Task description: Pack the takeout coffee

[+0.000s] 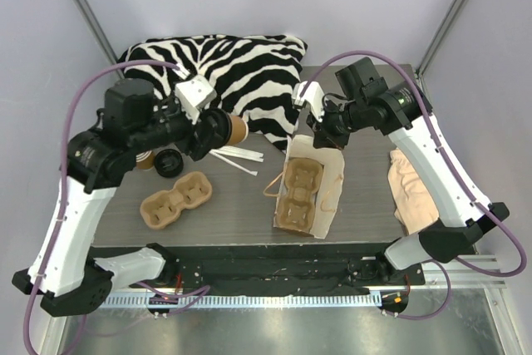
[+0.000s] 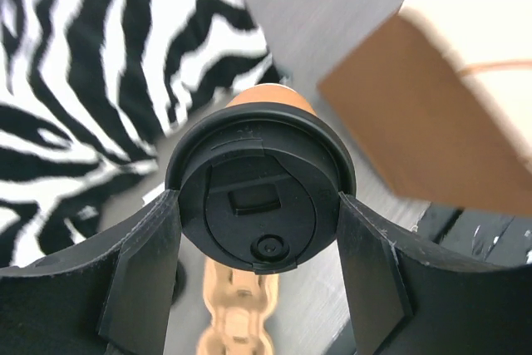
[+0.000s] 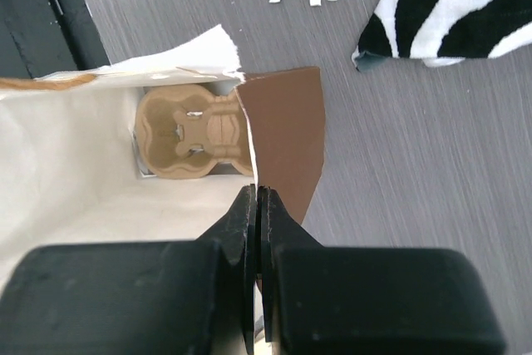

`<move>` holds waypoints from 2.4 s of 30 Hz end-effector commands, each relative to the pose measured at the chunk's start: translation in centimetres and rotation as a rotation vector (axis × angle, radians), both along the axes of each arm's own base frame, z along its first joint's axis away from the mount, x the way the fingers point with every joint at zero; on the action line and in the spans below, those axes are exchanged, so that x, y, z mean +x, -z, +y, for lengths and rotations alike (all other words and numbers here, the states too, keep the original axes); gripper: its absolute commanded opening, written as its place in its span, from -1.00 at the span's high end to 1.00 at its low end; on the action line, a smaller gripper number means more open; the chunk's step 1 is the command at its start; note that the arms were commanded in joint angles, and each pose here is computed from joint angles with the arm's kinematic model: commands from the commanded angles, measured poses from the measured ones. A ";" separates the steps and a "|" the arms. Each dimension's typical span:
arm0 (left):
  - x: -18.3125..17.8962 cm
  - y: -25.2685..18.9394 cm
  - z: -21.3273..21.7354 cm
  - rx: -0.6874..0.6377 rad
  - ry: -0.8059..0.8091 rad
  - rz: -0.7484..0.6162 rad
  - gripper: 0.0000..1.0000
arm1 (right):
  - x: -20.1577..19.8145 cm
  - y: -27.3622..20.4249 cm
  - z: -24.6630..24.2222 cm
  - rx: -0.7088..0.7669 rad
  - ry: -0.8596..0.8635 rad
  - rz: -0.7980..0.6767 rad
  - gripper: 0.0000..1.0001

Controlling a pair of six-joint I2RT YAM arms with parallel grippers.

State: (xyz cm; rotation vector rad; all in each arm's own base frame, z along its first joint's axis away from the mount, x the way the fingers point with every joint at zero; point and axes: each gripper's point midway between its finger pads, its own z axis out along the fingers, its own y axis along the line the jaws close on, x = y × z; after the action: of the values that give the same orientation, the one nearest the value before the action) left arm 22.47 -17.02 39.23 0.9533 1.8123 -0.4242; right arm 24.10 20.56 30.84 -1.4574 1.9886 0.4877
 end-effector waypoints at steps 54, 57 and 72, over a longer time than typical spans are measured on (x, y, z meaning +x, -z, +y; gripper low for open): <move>-7.1 7.7 -18.6 0.422 0.688 -0.171 0.62 | -0.9 0.6 0.8 0.110 0.147 0.091 0.98; -7.0 9.1 -18.6 0.415 0.673 -0.172 0.63 | -2.2 0.9 0.7 0.131 0.138 0.121 0.98; -9.6 12.7 -17.5 0.349 0.788 -0.134 0.65 | -3.7 1.0 -0.4 0.152 0.157 0.120 -0.33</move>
State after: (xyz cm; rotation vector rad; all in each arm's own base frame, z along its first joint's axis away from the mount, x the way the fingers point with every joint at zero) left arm 13.93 -33.89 24.48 1.9119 1.4598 -0.4136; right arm 18.53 19.83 27.46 -1.1967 2.1873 0.7089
